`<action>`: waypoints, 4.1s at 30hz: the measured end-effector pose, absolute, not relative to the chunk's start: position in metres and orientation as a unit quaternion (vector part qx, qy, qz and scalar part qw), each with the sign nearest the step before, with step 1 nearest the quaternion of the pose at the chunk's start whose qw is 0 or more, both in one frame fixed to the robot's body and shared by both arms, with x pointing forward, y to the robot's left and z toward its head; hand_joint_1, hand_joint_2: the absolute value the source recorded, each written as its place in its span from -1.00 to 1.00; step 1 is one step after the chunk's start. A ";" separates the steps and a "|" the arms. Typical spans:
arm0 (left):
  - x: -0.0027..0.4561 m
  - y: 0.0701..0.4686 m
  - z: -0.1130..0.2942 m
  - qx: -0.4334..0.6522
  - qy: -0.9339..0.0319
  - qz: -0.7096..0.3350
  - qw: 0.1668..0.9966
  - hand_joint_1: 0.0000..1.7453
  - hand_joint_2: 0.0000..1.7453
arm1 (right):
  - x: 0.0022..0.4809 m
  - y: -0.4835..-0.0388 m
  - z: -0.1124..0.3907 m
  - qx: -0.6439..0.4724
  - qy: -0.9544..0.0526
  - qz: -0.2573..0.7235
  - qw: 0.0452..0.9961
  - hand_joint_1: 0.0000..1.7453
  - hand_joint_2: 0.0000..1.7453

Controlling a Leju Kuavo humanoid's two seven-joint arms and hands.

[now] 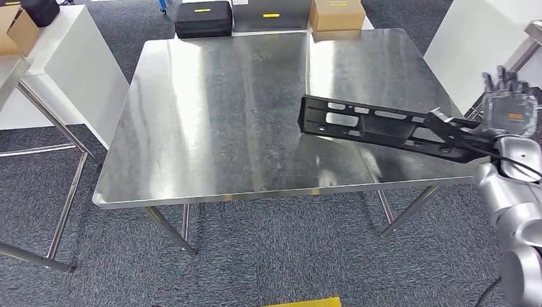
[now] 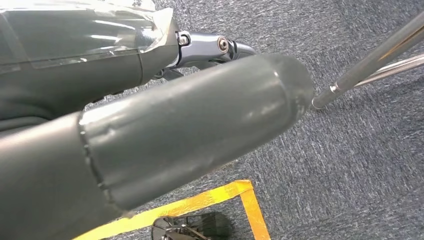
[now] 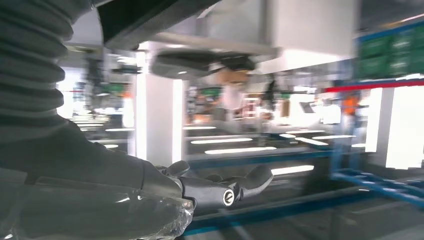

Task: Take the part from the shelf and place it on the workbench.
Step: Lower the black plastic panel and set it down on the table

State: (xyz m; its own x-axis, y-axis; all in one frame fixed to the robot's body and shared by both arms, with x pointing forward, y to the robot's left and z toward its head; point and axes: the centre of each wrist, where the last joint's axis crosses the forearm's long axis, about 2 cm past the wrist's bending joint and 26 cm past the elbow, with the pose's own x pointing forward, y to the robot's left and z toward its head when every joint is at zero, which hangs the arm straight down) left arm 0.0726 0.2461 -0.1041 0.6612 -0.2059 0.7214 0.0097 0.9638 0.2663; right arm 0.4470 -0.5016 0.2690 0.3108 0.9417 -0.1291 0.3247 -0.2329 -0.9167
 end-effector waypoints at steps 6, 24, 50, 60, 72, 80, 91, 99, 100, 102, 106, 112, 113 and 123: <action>0.071 0.247 -0.104 0.122 -0.405 -0.053 0.905 -1.00 -1.00 | 0.429 -0.550 0.290 -0.733 -0.411 0.303 0.449 -1.00 -1.00; 0.071 0.247 -0.105 0.122 -0.400 -0.048 0.907 -1.00 -1.00 | 0.415 -0.574 0.290 -0.736 -0.399 0.299 0.458 -1.00 1.00; 0.060 0.255 -0.107 0.125 -0.377 -0.069 0.915 -1.00 -1.00 | 0.420 -0.561 0.269 -0.613 -0.375 0.125 0.684 -1.00 -1.00; 0.059 0.255 -0.107 0.121 -0.377 -0.068 0.916 -1.00 -1.00 | 0.413 -0.574 0.270 -0.620 -0.363 0.129 0.684 -1.00 -1.00; 0.059 0.255 -0.107 0.119 -0.375 -0.070 0.917 -1.00 -1.00 | 0.402 -0.584 0.261 -0.625 -0.354 0.145 0.681 -1.00 -1.00; 0.059 0.255 -0.107 0.117 -0.375 -0.070 0.917 -1.00 -1.00 | 0.400 -0.587 0.260 -0.628 -0.354 0.153 0.676 -1.00 -1.00; 0.058 0.248 -0.107 0.114 -0.385 -0.050 0.914 -1.00 1.00 | 0.359 -0.634 0.260 -0.713 -0.377 0.157 0.570 -1.00 -1.00; 0.056 0.231 -0.105 0.113 -0.378 -0.034 0.918 -1.00 1.00 | 0.233 -0.617 0.102 -0.710 -0.371 0.193 0.566 -1.00 -1.00; 0.056 0.230 -0.105 0.113 -0.377 -0.033 0.919 -1.00 1.00 | 0.217 -0.608 0.084 -0.704 -0.367 0.198 0.575 -1.00 -1.00; 0.056 0.229 -0.105 0.112 -0.377 -0.033 0.919 -1.00 1.00 | 0.189 -0.596 0.061 -0.699 -0.352 0.185 0.594 -1.00 -1.00; 0.054 0.228 -0.105 0.113 -0.373 -0.030 0.921 -1.00 -1.00 | 0.159 -0.586 0.044 -0.704 -0.326 0.151 0.612 -1.00 -1.00; 0.055 0.227 -0.105 0.107 -0.364 -0.028 0.925 -1.00 -1.00 | 0.130 -0.558 0.017 -0.696 -0.286 0.165 0.637 -1.00 0.00; 0.055 0.227 -0.105 0.105 -0.361 -0.029 0.926 -1.00 -1.00 | 0.124 -0.550 0.010 -0.690 -0.280 0.166 0.646 -1.00 0.50; 0.057 0.229 -0.105 0.096 -0.339 -0.077 0.933 -1.00 -1.00 | 0.070 -0.448 -0.062 -0.578 -0.241 0.119 0.770 -1.00 0.50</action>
State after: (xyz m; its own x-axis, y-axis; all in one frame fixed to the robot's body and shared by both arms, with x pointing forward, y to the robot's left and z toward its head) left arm 0.0574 0.2285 -0.1048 0.7583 -0.2083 0.6177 0.0787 0.9699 0.2305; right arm 0.0698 -0.4483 -0.0615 0.8560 0.4611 0.2338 0.0960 0.3026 -0.9483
